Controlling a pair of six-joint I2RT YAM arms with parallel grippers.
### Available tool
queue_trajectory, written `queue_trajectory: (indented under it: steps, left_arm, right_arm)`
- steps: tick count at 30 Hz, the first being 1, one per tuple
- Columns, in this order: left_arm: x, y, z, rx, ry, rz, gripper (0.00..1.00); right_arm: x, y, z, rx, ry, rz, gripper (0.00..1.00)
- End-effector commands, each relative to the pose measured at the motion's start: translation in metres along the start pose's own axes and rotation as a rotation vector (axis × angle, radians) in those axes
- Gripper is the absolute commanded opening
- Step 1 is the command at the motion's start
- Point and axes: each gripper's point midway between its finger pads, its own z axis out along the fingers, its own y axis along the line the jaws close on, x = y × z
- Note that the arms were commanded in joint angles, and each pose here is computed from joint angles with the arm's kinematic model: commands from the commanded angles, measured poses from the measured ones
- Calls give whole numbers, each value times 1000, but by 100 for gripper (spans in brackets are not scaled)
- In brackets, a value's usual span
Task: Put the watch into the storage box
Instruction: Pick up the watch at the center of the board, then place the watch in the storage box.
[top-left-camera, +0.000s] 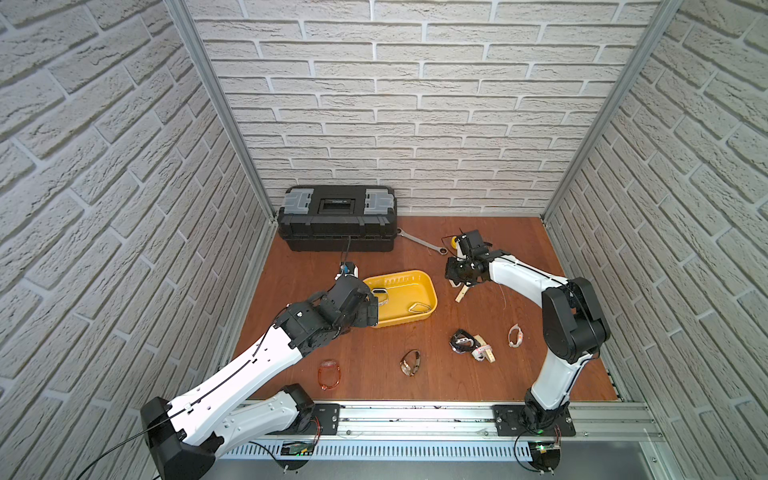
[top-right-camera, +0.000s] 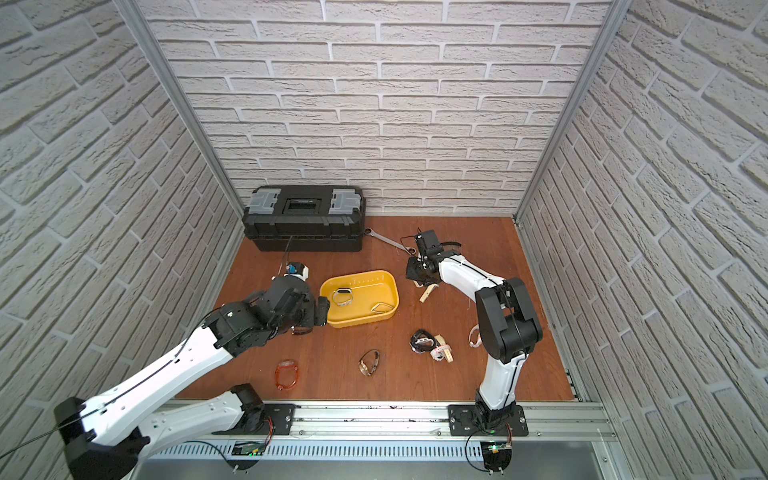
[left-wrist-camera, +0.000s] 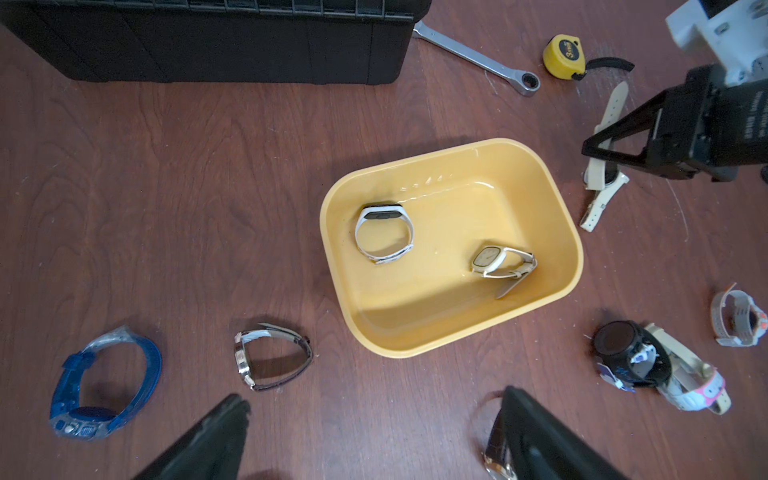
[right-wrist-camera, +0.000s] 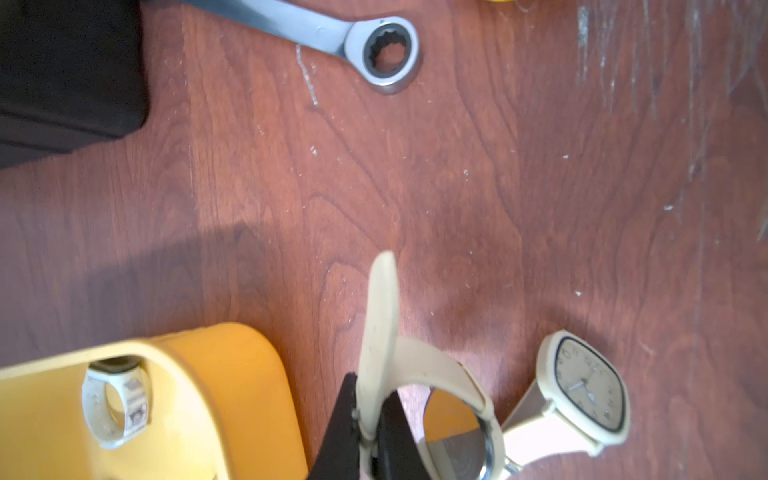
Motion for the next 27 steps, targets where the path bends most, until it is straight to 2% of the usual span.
queue_trajectory:
  steps: [1, 5, 10, 14, 21, 27]
  left_arm:
    - [4, 12, 0, -27, -9, -35, 98]
    - [12, 18, 5, -33, -13, -61, 98]
    - [21, 28, 9, -23, -41, -125, 98]
    - [26, 36, 9, -19, -47, -175, 98]
    - [35, 47, 7, -43, -32, -217, 98]
    - [37, 47, 9, -52, -15, -211, 98]
  right_arm:
    - [12, 43, -39, -2, 39, -237, 2]
    - [40, 97, -57, -93, 117, -393, 2]
    - [80, 143, -52, -105, 215, -567, 2]
    - [88, 142, -30, -9, 264, -631, 2]
    - [79, 122, 6, 174, 299, -715, 2]
    - [70, 112, 27, 248, 303, -742, 2]
